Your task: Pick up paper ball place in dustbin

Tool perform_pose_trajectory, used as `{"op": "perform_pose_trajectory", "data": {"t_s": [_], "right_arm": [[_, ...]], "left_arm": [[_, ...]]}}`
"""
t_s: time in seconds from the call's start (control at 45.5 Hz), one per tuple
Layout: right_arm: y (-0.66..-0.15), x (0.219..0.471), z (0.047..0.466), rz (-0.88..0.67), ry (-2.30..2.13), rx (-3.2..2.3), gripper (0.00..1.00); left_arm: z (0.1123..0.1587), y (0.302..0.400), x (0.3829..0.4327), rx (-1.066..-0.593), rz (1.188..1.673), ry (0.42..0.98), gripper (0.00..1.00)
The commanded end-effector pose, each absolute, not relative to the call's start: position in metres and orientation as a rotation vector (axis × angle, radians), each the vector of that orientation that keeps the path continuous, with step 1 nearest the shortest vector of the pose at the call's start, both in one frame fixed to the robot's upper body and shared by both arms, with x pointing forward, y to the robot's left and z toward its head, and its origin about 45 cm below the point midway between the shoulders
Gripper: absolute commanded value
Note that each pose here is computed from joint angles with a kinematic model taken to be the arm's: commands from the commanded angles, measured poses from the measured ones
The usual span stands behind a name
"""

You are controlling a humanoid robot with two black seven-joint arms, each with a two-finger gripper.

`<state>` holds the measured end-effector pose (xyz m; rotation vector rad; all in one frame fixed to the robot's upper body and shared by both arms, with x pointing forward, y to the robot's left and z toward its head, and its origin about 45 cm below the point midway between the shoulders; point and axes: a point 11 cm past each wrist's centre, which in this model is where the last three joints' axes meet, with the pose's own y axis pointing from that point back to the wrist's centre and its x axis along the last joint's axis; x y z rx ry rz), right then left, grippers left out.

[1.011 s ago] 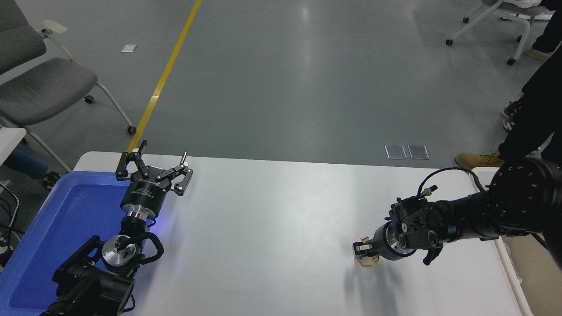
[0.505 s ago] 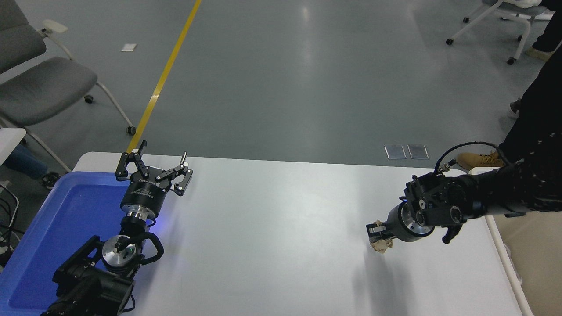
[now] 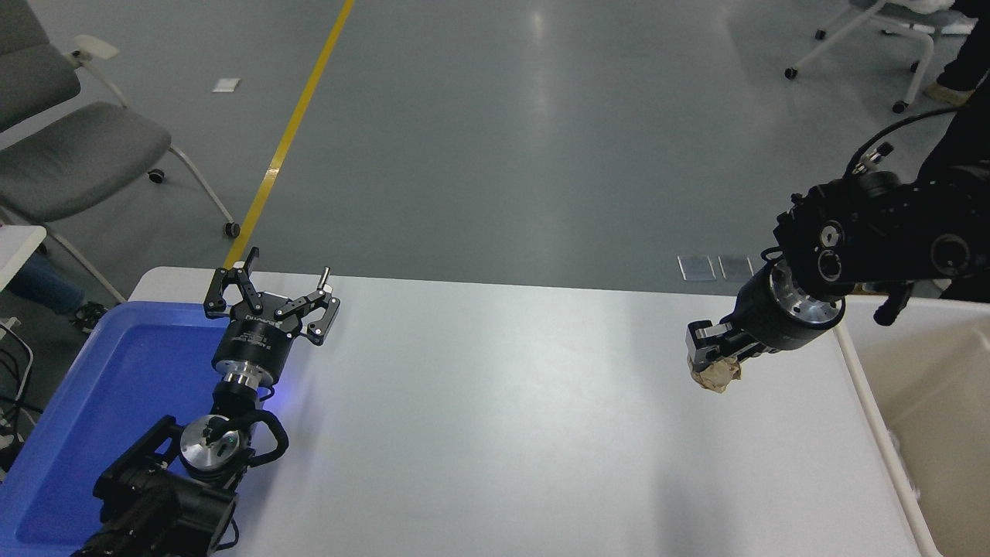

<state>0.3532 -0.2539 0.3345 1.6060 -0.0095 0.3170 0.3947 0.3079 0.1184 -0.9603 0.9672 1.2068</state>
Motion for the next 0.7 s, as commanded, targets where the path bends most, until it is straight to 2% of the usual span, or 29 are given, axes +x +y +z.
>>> {"op": "perform_pose_trajectory", "data": {"t_s": [0.0,0.198,0.352,0.505,0.681], "right_arm": [[-0.271,0.349,0.386,0.315,-0.086,1.622,0.0],[-0.321,0.364,0.418,0.314,-0.342,1.672,0.0],[-0.405,0.389,0.442,0.317,-0.711,1.639,0.0],[-0.513,0.396,0.441,0.292,-1.114,1.504,0.0],[-0.579,0.403,0.405,0.249,-1.454,1.383,0.0]], "left_arm": [[0.1184,0.3078,0.3947,-0.96,1.207,0.967,0.99],[0.1184,0.3078,0.3947,-0.96,1.207,0.967,0.99],[0.1184,0.3078,0.3947,-0.96,1.207,0.967,0.99],[0.1184,0.3078,0.3947,-0.96,1.207,0.967,0.99],[0.1184,0.3078,0.3947,-0.96,1.207,0.967,0.99]]}}
